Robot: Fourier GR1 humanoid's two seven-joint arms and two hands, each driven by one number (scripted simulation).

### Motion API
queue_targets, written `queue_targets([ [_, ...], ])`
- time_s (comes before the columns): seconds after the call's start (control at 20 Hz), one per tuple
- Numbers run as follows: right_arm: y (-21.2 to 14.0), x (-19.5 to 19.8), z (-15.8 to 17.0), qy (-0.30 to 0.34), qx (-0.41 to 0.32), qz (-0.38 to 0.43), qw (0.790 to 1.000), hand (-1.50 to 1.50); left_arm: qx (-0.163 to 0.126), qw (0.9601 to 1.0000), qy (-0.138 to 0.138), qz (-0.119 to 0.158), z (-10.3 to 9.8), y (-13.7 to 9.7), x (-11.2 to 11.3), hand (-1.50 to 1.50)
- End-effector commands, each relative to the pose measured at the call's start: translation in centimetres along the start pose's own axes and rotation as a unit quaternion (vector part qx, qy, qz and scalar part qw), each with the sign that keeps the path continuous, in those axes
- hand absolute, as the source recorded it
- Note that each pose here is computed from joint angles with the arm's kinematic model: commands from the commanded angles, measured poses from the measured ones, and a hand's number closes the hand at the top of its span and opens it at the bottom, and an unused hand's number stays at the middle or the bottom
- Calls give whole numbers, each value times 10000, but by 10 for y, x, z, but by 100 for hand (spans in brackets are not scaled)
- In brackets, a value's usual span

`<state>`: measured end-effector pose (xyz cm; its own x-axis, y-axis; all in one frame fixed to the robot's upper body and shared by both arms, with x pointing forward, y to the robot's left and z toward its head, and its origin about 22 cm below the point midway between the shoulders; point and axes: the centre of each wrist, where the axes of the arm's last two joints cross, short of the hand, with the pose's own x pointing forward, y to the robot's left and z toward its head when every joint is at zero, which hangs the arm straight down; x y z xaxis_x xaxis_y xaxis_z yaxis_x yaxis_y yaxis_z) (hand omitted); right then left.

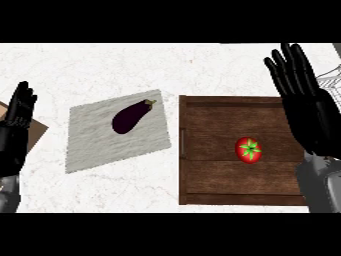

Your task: Pick the tomato from the tray and place it in the tiered basket

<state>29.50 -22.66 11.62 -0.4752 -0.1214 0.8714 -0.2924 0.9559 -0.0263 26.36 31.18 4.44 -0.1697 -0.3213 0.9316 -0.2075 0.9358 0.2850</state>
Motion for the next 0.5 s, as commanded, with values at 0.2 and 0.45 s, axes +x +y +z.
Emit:
queue_targets([
  [0.2, -82, 22, 47, 517, -2889, 2479, 9232, 150, 110, 9829, 1834, 128, 66, -21, -63, 0],
  [0.45, -109, -3, 123, 1347, -6003, 2211, 7567, -150, 174, 9682, 2467, 383, 92, -32, -78, 0],
])
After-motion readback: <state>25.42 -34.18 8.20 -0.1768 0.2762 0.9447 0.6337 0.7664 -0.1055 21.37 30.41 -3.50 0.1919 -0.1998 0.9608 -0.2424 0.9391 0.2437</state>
